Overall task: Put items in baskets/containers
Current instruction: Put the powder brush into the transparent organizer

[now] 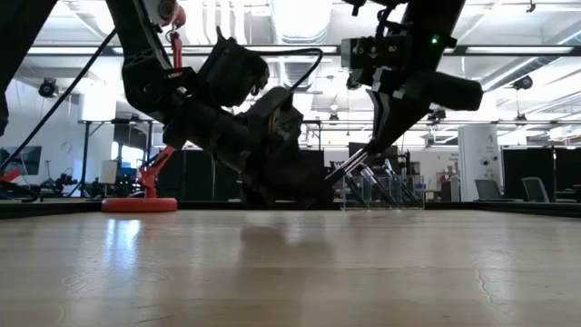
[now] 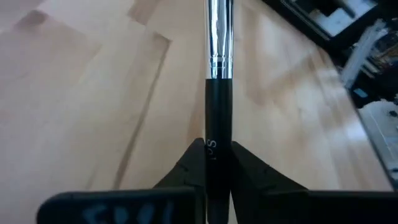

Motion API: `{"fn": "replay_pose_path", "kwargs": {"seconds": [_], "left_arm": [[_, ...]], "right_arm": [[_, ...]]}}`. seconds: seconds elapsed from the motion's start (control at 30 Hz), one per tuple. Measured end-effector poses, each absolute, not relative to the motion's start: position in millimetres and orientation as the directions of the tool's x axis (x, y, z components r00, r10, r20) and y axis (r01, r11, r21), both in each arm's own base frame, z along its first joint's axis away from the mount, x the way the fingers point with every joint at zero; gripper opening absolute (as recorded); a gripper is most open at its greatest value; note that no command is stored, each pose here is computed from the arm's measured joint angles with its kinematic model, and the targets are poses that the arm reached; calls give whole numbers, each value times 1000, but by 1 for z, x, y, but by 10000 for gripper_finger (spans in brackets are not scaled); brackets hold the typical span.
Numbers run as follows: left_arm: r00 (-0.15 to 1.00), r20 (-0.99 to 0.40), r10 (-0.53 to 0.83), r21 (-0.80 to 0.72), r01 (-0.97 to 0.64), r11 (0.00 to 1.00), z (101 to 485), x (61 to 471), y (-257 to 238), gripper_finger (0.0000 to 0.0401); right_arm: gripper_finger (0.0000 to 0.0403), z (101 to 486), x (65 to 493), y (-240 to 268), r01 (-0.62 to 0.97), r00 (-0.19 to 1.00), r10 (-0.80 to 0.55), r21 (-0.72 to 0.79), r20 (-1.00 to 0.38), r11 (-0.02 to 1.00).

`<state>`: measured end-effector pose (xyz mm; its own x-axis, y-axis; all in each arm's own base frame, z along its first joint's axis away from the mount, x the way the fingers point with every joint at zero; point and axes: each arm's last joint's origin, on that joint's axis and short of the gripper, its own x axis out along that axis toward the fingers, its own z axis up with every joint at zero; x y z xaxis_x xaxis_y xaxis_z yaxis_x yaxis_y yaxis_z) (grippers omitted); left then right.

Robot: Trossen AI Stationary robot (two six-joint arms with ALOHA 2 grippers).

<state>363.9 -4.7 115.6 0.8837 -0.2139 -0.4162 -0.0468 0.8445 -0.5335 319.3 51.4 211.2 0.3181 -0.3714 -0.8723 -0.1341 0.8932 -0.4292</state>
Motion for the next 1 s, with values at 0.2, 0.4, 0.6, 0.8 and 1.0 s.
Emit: {"fn": "replay_pose_path", "kwargs": {"seconds": [0.2,0.4,0.6,0.8,1.0], "left_arm": [[921,-368,-127,-506,-84,859,110,350,4,35],[987,-158,-38,-487,-45,873,114,327,19,35],[1000,27,-7,-380,16,925,128,320,24,35],[996,94,12,-305,18,952,140,331,30,35],[990,135,25,-268,12,963,150,340,35,35]], "right_arm": [[68,233,307,45,-47,363,-391,-435,-846,899],[117,246,279,27,171,547,-398,-367,-737,914],[145,235,260,0,295,848,-268,-13,-458,955],[199,228,254,-25,236,963,-195,240,-184,942],[250,228,264,-32,168,982,-135,298,-130,940]]}}
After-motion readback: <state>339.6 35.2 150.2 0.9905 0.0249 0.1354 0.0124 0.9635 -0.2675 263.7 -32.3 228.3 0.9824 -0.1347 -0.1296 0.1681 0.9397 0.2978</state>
